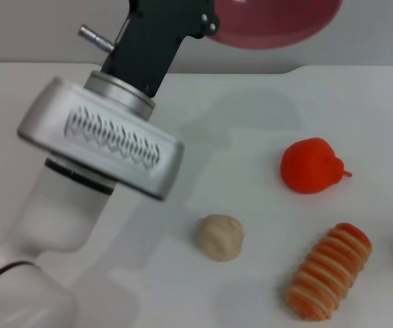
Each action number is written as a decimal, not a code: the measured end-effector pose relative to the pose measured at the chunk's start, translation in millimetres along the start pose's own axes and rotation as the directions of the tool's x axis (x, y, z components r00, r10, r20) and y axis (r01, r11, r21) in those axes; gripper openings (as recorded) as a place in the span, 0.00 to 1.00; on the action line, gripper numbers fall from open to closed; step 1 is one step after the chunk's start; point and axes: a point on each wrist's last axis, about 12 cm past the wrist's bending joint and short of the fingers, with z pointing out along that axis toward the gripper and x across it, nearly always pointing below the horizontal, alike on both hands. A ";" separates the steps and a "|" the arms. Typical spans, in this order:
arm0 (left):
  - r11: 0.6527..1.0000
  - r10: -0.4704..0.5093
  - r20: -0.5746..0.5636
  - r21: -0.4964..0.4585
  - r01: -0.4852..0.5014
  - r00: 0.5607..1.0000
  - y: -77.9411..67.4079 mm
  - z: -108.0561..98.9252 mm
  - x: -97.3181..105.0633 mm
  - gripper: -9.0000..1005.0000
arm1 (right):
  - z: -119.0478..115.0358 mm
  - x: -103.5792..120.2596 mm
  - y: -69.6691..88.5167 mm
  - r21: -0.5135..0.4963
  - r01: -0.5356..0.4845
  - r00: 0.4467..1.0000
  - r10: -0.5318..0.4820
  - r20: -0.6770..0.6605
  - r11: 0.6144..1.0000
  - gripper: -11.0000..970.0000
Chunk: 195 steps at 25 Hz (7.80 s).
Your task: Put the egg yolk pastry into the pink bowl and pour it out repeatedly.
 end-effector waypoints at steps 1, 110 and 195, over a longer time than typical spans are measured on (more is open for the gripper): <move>0.999 -0.030 -0.021 0.013 0.031 0.999 0.7 3.2 2.2 0.05 | 3.3 -0.5 1.3 -0.022 -0.012 1.000 0.012 -0.019 1.000 0.45; 0.574 -0.205 -0.968 -0.001 0.819 0.143 92.5 53.5 90.6 0.05 | 146.3 191.5 149.1 -0.578 -0.167 -0.178 -0.601 -0.779 0.799 0.09; 0.963 -0.255 -0.235 0.025 0.269 0.938 -14.5 -13.7 6.8 0.05 | 31.4 -8.9 26.5 -0.128 0.132 0.991 -0.128 0.041 0.983 0.48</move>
